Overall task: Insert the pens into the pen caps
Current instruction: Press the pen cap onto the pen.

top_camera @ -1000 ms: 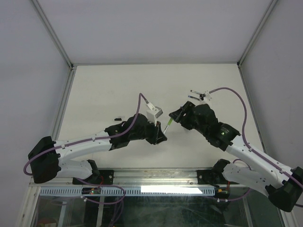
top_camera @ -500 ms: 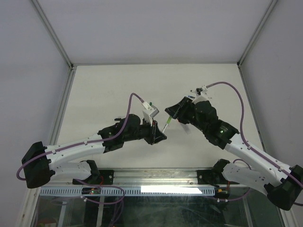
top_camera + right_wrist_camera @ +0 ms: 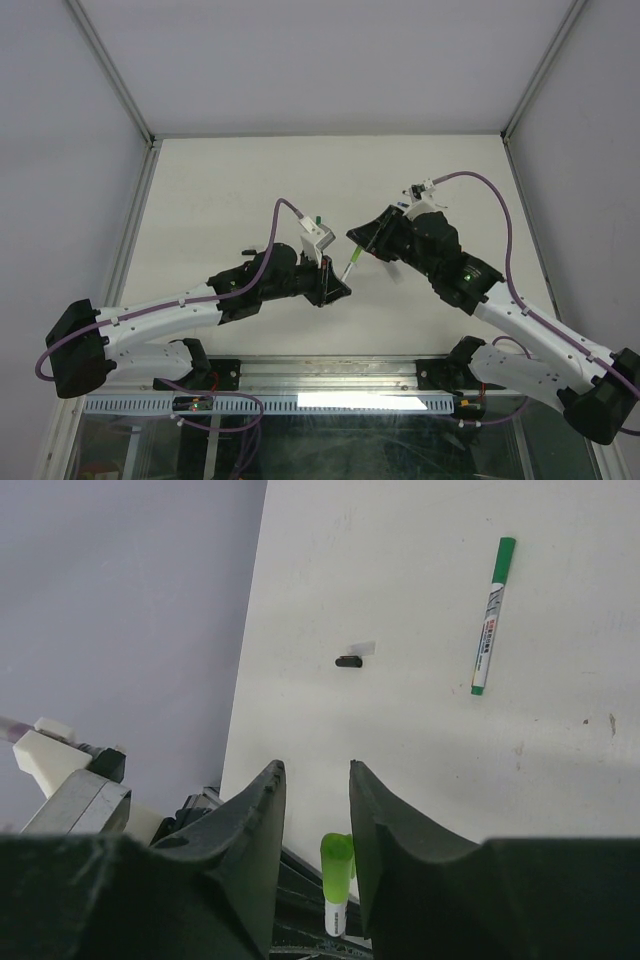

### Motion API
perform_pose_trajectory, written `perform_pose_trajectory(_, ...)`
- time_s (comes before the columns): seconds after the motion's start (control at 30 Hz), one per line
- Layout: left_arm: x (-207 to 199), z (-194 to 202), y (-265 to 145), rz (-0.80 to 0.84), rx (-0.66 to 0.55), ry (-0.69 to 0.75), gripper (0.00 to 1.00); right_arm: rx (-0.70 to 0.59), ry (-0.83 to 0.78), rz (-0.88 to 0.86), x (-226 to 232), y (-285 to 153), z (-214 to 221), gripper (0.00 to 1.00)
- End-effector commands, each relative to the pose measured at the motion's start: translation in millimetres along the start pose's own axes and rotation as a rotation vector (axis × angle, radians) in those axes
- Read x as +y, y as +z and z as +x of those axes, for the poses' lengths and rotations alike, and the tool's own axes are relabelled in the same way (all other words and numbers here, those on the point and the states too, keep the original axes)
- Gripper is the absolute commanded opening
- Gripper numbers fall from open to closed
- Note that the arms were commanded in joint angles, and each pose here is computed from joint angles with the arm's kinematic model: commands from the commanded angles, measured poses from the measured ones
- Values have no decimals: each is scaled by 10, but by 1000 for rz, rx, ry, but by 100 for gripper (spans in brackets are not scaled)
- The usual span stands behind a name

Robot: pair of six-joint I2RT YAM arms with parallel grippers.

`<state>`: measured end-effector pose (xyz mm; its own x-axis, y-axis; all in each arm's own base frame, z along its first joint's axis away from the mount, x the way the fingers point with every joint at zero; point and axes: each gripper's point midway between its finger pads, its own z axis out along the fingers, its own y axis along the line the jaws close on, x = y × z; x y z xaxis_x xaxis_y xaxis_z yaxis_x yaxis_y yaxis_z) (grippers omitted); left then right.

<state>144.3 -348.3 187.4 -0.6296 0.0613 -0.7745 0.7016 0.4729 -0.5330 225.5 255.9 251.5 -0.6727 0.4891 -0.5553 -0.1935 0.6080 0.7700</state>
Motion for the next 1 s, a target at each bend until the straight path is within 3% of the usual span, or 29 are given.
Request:
perform_pose_trajectory(0.0, -94, -279, -24, 18, -108, 18, 0, 0, 23, -37, 100, -35, -25, 34)
perform_pose_trajectory(0.47, -107, -314, -54, 18, -124, 12, 0, 33, 12, -29, 77, -11, 39, 35)
perform_pose_trajectory(0.73, -115, -298, -54, 24, -117, 10, 0, -55, 1, -14, 111, -88, -166, 38)
perform_pose_trajectory(0.97, -107, -310, -47, 18, -121, 10, 0, -3, -16, -25, 133, -59, -79, 35)
